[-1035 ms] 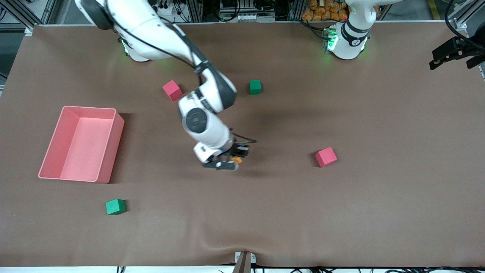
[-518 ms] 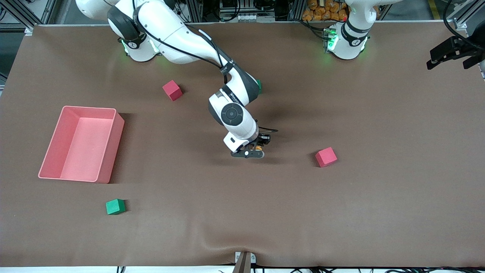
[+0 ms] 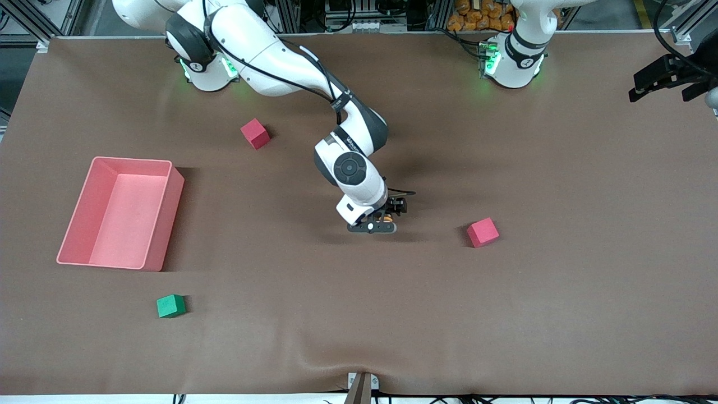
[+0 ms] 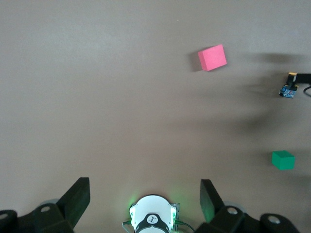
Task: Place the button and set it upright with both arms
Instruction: 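Lower the button onto the table and open the right gripper, then withdraw the right gripper while the left gripper reaches the button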
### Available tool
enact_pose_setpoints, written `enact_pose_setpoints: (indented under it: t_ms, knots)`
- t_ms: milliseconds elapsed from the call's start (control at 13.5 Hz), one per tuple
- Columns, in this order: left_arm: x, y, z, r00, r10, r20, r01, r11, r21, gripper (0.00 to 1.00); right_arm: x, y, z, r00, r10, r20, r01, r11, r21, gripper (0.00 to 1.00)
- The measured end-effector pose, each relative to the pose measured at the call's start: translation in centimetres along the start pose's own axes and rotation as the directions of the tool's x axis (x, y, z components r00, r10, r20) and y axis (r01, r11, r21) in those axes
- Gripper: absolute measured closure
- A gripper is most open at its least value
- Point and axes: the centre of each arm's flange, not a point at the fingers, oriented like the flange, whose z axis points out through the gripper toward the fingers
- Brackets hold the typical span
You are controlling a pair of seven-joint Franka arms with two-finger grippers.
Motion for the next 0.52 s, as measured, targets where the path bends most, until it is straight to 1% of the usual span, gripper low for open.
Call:
enact_pose_setpoints:
  t_ms: [74,222,296,370,444,518]
  knots:
    - [0.1,0.4,0.2,1.000,0.008,0.004,-0.008,1.000,-0.010,0.00,1.2,0.4,-1.0,1.000,0.005,-0.029,-0.005,1.000,-0.002,0.00]
    - [0.2,1.8,0.4,0.999,0.035,0.010,-0.035,0.999,-0.020,0.00,4.5,2.1,-3.9,0.993,-0.014,-0.117,0.009,0.999,-0.037,0.00]
    - [0.3,2.7,0.7,0.998,0.052,0.016,-0.052,0.998,-0.018,0.00,6.0,3.1,-5.8,0.988,-0.037,-0.148,0.028,0.998,-0.065,0.00]
    - [0.5,3.7,1.1,0.997,0.071,0.025,-0.071,0.997,-0.016,0.00,7.4,4.3,-7.7,0.986,-0.044,-0.158,0.030,0.995,-0.091,0.00]
    - [0.8,4.9,1.8,0.995,0.092,0.040,-0.092,0.996,-0.015,0.00,8.7,5.9,-9.6,0.988,-0.030,-0.151,0.013,0.994,-0.113,0.00]
    - [1.2,6.0,2.6,0.992,0.113,0.057,-0.113,0.994,-0.014,0.00,10.0,7.8,-11.5,0.991,0.001,-0.131,-0.018,0.991,-0.135,0.00]
